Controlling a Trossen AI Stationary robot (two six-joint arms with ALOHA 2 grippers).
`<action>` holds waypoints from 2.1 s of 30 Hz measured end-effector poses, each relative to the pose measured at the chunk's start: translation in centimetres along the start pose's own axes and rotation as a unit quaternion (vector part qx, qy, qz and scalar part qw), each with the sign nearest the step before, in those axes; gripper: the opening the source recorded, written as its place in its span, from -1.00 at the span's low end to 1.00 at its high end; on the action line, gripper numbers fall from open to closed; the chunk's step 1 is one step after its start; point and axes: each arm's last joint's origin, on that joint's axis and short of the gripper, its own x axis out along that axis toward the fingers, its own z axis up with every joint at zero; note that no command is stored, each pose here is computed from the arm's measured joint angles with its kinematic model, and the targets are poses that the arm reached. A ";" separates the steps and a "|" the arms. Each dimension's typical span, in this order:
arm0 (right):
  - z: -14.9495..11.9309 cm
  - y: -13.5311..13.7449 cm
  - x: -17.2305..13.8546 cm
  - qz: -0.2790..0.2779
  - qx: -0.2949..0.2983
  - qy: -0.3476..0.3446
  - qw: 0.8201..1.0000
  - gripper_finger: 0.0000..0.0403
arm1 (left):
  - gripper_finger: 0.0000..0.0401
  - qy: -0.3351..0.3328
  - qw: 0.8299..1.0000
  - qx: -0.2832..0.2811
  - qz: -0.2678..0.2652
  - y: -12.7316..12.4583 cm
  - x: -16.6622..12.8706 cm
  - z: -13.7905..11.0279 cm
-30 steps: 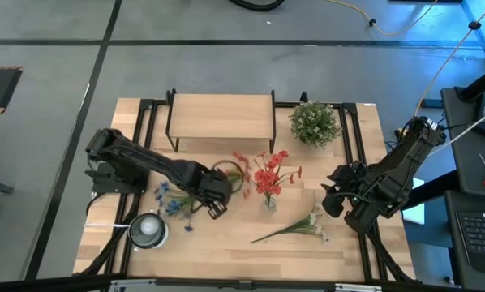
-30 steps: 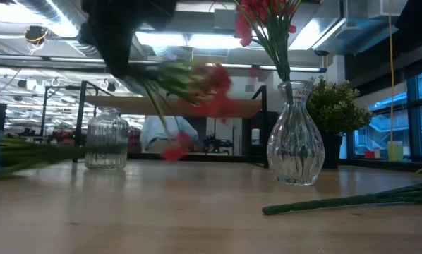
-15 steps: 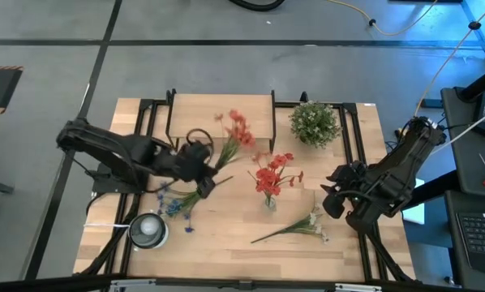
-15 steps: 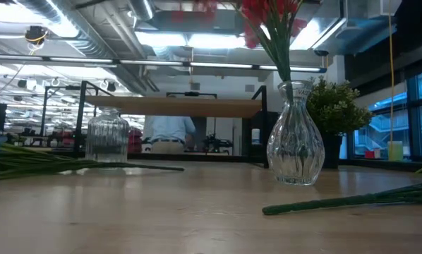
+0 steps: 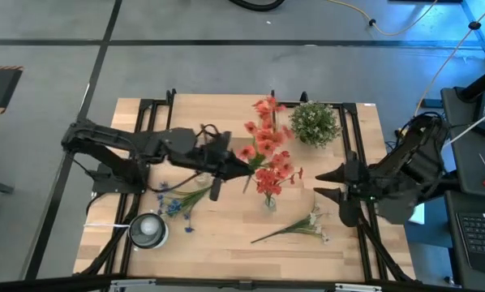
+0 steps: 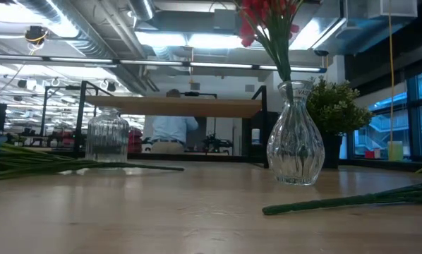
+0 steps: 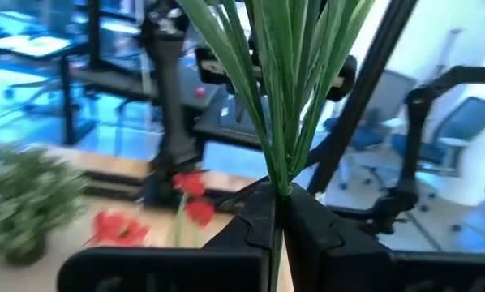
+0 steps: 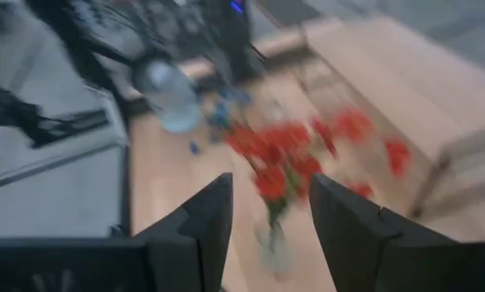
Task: Pick and place flowers into a vace then onto a shelf
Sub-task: Put the orange flowers into the right transparent vase
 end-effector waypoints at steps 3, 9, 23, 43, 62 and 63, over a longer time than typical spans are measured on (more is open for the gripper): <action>1.3 0.9 -0.3 0.037 -0.030 -0.039 0.998 -0.18 | -0.95 -0.009 0.999 0.003 -0.038 0.6 2.3 -0.7; 2.6 2.1 -0.5 0.068 -0.115 -0.094 0.986 -0.18 | -0.95 -0.061 0.992 0.017 -0.107 0.9 5.3 -1.4; 3.3 3.1 3.3 0.030 -0.035 -0.110 0.993 0.14 | -0.95 -0.100 0.977 0.085 -0.167 0.6 7.8 -1.5; 4.1 5.5 7.0 0.014 -0.077 -0.165 0.983 -0.12 | -0.95 -0.048 0.981 0.110 -0.154 0.7 8.2 -2.1; 4.1 5.4 7.0 0.013 -0.085 -0.162 0.983 -0.96 | -0.62 -0.040 0.982 0.118 -0.144 1.3 7.9 -1.9; 4.1 5.5 6.9 0.009 -0.091 -0.163 0.982 -0.96 | -0.56 -0.031 0.983 0.116 -0.141 1.4 7.8 -1.9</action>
